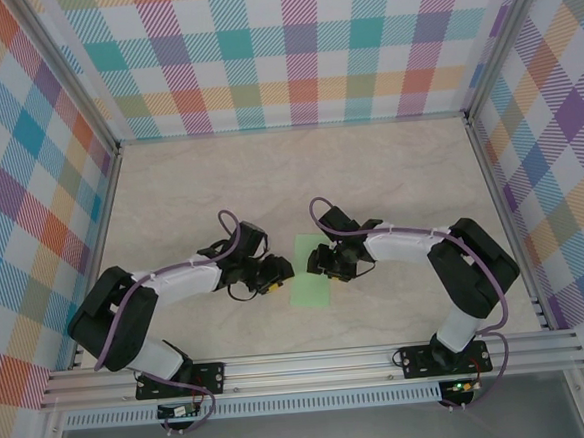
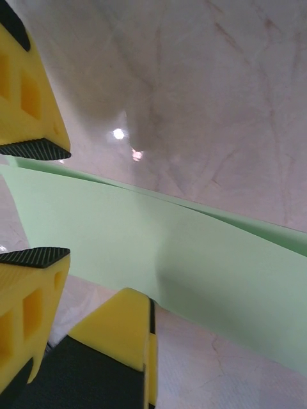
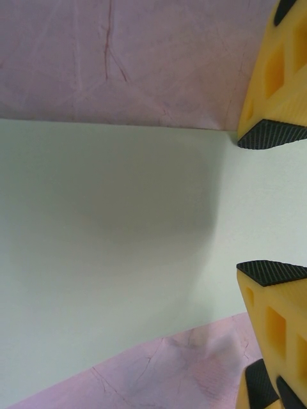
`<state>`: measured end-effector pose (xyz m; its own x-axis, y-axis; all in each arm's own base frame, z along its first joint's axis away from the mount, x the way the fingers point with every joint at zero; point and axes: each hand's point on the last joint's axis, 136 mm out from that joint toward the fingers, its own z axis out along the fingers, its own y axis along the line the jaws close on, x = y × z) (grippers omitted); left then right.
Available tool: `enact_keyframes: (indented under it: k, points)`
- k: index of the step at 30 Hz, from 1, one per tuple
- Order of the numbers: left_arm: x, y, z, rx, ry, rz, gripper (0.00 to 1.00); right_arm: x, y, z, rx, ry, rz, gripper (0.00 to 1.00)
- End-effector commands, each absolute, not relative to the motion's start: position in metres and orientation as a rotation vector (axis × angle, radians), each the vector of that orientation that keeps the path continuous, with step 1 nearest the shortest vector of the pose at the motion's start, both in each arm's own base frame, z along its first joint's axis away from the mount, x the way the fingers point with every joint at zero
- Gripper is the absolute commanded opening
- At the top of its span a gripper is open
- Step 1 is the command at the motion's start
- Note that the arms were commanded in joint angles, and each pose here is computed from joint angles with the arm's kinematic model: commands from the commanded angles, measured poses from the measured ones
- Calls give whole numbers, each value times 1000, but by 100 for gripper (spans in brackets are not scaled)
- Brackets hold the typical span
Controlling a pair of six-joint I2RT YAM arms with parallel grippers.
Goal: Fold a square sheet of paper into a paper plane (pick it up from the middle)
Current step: Fold the triangle a second time at the center of the table.
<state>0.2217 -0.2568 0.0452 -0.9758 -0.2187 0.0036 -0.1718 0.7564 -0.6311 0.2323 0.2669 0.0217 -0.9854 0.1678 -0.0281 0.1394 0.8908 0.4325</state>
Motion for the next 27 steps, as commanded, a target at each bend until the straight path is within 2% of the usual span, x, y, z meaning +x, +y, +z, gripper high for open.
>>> enact_keyframes:
  k: [1, 11, 27]
  points:
    - [202, -253, 51, -357, 2900, -1052, 44, 216, 246, 0, 290, 3066, 555, 53]
    - [192, -262, 53, -409, 2871, -1191, 46, 216, 245, -1, 297, 3067, 550, 54]
    - [193, -263, 35, -430, 2909, -1139, 43, 215, 244, -3, 304, 3073, 549, 54]
